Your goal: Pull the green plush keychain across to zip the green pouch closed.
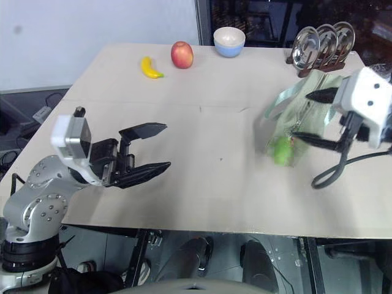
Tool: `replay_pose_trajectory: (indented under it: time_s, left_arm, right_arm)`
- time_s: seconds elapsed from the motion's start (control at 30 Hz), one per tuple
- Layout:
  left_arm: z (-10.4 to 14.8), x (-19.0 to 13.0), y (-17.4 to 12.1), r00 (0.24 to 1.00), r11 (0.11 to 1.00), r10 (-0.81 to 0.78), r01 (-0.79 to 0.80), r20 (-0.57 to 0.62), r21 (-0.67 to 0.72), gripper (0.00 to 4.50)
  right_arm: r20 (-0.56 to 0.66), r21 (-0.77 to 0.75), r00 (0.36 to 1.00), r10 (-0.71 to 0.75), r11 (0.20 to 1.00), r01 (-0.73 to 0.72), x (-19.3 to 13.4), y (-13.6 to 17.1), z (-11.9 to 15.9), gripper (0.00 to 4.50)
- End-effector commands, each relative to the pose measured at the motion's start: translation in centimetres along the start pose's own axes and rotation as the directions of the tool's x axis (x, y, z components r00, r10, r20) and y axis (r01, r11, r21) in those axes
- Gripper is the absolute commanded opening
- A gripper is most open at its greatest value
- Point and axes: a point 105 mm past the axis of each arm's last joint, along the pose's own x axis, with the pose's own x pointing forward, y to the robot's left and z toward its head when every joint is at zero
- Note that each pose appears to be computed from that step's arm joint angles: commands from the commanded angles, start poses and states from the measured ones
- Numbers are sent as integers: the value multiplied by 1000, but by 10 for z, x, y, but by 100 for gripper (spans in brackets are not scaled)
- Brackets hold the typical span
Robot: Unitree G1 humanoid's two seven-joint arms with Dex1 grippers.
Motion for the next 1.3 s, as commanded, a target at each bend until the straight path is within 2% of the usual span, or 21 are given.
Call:
replay_pose_trajectory:
  time_s: [0.03, 0.13, 0.2, 0.47, 0.63, 0.73, 0.87, 0.97, 1.0, 1.13, 1.3]
  left_arm:
    - [7, 2, 0, 1000, 999, -21, 21, 20, 27, 447]
    - [5, 3, 1, 999, 1000, -18, 17, 27, 26, 447]
    - [5, 3, 2, 999, 999, -13, 12, 31, 31, 447]
    - [5, 4, 2, 999, 999, 6, -8, 41, 49, 447]
    - [2, 3, 0, 999, 999, 20, -22, 46, 47, 447]
    - [1, 3, -1, 998, 998, 32, -35, 48, 48, 450]
    - [0, 3, -2, 998, 998, 46, -48, 50, 45, 450]
    - [-2, 2, 1, 997, 997, 60, -62, 51, 49, 450]
    - [-2, 2, 2, 997, 997, 63, -66, 52, 51, 450]
    - [-2, 3, 12, 993, 992, 99, -103, 65, 68, 450]
    - [-2, 3, 22, 986, 985, 143, -150, 85, 81, 450]
  right_arm:
    - [-117, -216, 993, -15, 976, -10, -10, -25, -13, 408]
    - [-265, -462, 962, -72, 885, -61, -6, -49, -43, 408]
    - [-312, -552, 949, -54, 823, -135, 0, -55, -55, 408]
    - [-354, -720, 935, -4, 640, -269, 33, -72, -69, 408]
    - [-354, -745, 935, 21, 598, -295, 44, -76, -70, 408]
    - [-360, -744, 933, 20, 598, -299, 44, -79, -71, 333]
    - [-361, -742, 933, 3, 606, -289, 42, -85, -68, 149]
    - [-285, -679, 959, -2, 707, -200, 48, -91, -54, 15]
    - [-265, -664, 964, 1, 725, -183, 50, -91, -50, 6]
    - [-210, -440, 976, -58, 897, -41, 73, -96, -17, 6]
    - [-175, -323, 983, -56, 947, -3, 101, -60, 16, 6]
